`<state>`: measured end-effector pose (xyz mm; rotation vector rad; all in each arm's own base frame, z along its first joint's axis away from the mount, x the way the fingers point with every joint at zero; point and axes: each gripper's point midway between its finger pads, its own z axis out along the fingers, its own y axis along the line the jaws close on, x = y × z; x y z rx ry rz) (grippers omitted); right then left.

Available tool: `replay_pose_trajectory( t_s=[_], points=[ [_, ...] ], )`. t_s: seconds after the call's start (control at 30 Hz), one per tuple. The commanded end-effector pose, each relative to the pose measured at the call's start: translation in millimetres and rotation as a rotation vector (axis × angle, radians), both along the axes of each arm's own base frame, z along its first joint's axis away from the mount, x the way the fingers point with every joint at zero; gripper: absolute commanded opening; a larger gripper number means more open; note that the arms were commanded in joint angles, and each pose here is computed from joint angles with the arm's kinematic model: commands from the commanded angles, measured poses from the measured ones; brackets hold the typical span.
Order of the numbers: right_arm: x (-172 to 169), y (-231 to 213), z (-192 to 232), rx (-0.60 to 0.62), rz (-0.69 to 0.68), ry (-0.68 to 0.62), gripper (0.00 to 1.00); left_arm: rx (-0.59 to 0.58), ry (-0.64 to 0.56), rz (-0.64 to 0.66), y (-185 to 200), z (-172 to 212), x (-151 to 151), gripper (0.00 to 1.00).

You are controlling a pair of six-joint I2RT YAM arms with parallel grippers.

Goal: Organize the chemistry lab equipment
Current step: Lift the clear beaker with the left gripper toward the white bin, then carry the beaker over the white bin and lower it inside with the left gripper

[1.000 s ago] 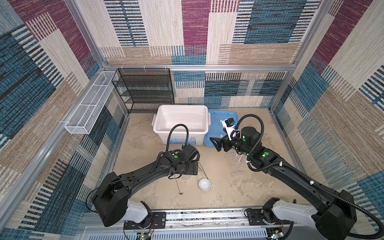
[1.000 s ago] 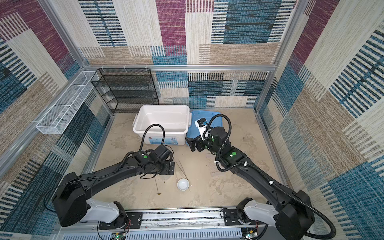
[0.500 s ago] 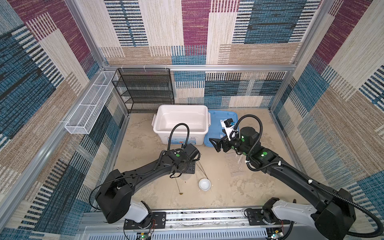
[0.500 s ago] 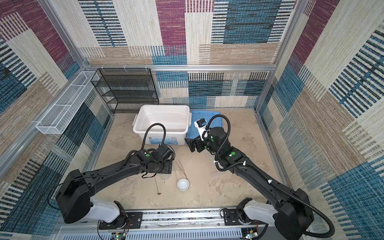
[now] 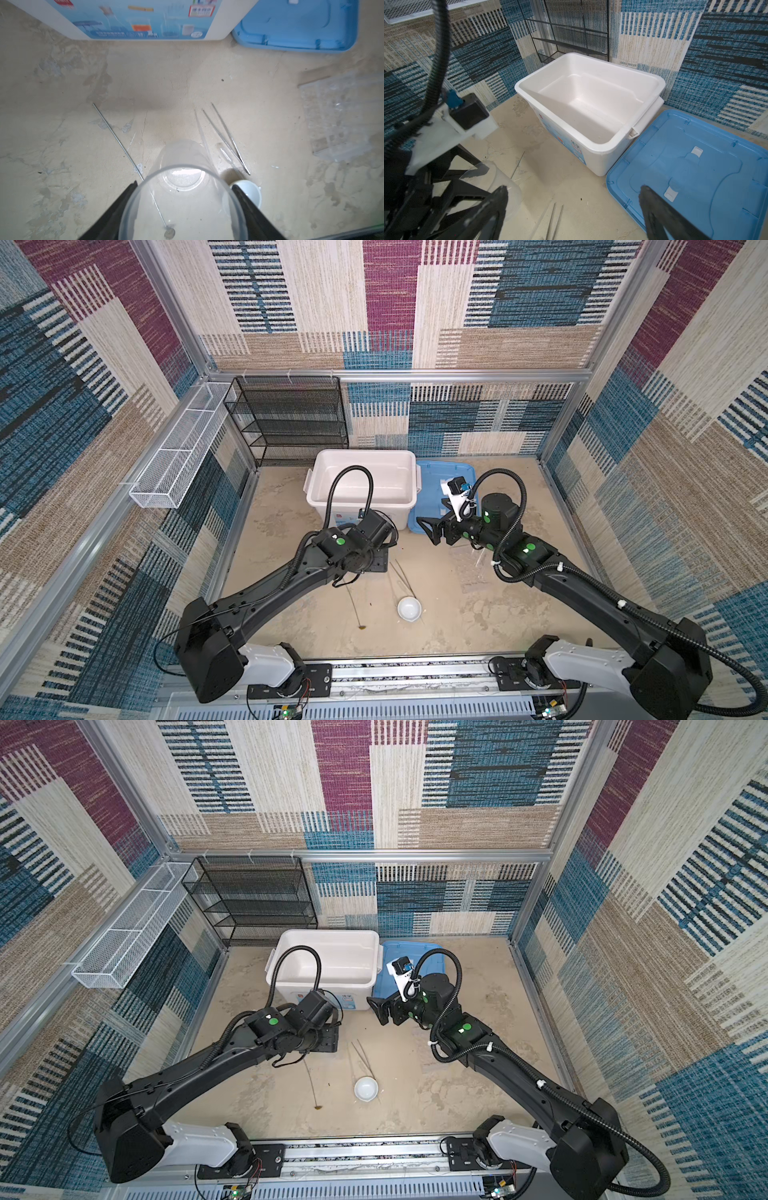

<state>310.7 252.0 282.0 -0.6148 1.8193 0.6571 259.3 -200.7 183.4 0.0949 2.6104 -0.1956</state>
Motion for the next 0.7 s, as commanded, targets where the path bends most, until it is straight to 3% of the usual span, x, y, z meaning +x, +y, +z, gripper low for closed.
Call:
replay_pose_trajectory(
  t_s=[0.0,0.2,0.37,0.67],
  points=[
    [-2,6,34,0.092,0.026,-0.061,1.0,0.034,-0.061,-0.01,15,31,8,0.69],
    [8,15,70,0.187,0.026,-0.103,0.99,-0.059,-0.172,0.029,29,90,57,0.67],
    [27,32,79,0.221,0.042,-0.087,1.0,-0.151,-0.275,0.098,42,127,115,0.66],
    [39,43,65,0.254,0.044,-0.035,1.0,-0.088,-0.305,0.16,65,127,196,0.67]
  ],
)
